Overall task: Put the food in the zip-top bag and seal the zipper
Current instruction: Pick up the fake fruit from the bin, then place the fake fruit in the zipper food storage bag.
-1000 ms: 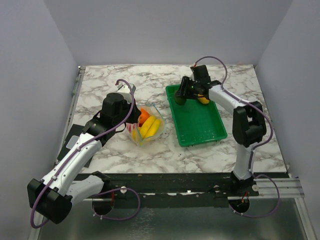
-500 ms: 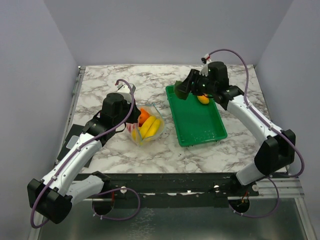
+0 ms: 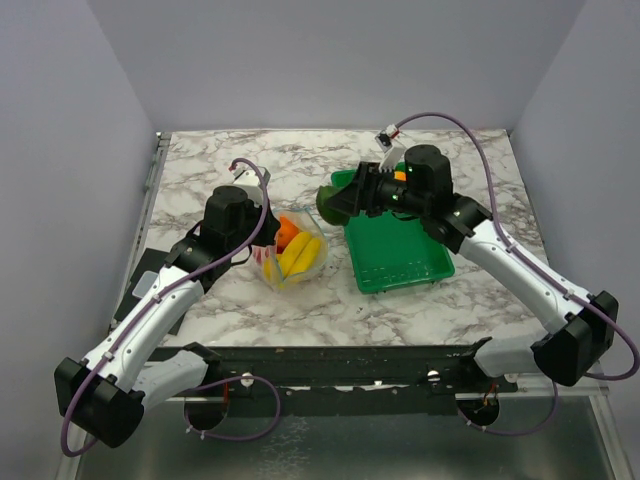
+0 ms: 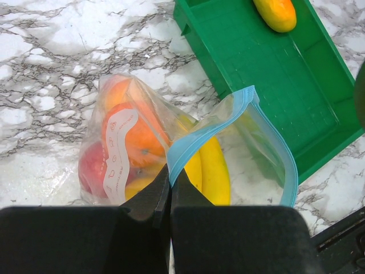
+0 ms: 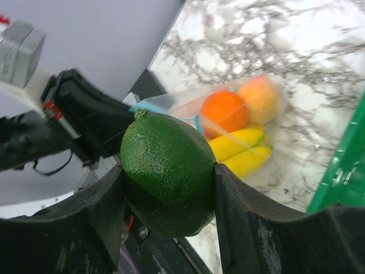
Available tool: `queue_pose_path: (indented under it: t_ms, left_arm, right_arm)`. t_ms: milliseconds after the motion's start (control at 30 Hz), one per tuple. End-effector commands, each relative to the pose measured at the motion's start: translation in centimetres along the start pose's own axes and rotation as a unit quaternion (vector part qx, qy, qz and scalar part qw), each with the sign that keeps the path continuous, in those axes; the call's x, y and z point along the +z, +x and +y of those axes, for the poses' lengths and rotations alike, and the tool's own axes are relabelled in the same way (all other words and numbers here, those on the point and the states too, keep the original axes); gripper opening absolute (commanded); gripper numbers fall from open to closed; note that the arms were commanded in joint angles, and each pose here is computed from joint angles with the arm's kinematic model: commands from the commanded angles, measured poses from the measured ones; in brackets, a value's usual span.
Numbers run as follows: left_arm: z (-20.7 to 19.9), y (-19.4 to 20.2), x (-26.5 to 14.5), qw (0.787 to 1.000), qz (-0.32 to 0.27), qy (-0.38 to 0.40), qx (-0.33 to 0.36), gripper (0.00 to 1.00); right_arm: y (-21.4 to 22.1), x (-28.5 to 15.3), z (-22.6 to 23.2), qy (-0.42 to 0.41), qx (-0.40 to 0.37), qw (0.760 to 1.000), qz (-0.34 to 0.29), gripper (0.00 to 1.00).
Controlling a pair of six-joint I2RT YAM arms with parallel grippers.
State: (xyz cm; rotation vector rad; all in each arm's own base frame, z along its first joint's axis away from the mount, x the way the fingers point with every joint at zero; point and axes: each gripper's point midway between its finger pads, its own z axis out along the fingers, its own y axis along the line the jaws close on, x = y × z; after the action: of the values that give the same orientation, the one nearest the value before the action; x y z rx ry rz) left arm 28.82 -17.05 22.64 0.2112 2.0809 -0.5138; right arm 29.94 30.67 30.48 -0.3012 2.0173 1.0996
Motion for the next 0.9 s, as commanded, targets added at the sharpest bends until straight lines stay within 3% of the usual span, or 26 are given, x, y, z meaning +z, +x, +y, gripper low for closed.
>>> queue_pose_path:
  t_ms: [0,200,867]
  left_arm:
    - [0.3,-0.4,-0.5,1.000,-0.011,-0.010,-0.001,0.00]
    - [0.3,-0.4,-0.5,1.000,-0.012,-0.010,-0.001,0.00]
    - [0.3,-0.2,-0.3,1.000,-0.007,-0.011,-0.001,0.00]
  right_arm:
    - [1.3,-0.3,2.9,-0.032,-0.009,0.999,0.004,0.29]
    - [3.6,0.9,4.5,-0.035,-0.020,0.999,0.027,0.28]
    - [8.8,7.2,2.3,0.056,-0.025,0.995,0.082,0.29]
